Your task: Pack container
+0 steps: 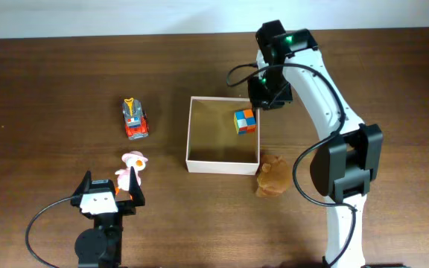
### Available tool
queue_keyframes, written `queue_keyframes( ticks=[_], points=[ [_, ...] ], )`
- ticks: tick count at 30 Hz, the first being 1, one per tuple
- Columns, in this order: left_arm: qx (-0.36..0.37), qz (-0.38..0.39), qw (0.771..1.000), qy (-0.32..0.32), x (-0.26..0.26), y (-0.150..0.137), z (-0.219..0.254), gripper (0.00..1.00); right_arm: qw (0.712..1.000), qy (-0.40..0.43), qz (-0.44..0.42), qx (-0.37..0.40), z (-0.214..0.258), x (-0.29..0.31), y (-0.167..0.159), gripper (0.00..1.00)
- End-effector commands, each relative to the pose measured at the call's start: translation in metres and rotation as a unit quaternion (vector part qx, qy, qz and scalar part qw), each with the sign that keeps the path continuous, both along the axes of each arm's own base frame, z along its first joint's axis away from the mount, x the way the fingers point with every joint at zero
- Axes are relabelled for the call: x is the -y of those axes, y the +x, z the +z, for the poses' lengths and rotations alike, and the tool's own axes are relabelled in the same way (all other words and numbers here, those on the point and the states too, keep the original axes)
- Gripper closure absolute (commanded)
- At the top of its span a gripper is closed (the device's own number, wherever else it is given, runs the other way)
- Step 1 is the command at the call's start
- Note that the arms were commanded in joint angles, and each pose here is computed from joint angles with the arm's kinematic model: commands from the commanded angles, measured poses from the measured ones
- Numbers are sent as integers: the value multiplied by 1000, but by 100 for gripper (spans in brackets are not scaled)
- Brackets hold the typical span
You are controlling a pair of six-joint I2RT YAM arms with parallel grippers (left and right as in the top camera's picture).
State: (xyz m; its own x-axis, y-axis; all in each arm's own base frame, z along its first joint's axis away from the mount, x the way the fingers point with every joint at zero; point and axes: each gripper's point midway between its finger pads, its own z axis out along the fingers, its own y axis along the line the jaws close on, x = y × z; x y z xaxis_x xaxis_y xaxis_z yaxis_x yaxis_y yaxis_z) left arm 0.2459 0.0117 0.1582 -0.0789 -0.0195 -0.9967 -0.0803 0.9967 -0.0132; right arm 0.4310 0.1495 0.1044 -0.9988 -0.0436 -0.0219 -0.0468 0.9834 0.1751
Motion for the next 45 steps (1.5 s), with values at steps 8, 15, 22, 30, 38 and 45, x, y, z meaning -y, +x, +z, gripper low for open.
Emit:
queue_keyframes(
  ticks=[8, 15, 22, 30, 38, 45],
  points=[
    [2, -3, 1000, 7, 0, 0, -1, 1, 1000, -6, 7, 18, 4, 1, 3, 81],
    [2, -3, 1000, 7, 0, 0, -1, 1, 1000, -6, 7, 18, 3, 1, 4, 80],
    [2, -3, 1000, 7, 0, 0, -1, 1, 1000, -11, 7, 7, -8, 2, 4, 76],
    [2, -3, 1000, 7, 0, 0, -1, 1, 1000, -10, 7, 11, -10, 1, 7, 95],
    [2, -3, 1000, 7, 0, 0, -1, 1, 1000, -9, 7, 14, -10, 0, 9, 95],
    [2, -3, 1000, 7, 0, 0, -1, 1, 1000, -9, 7, 15, -10, 0, 9, 59]
  ],
)
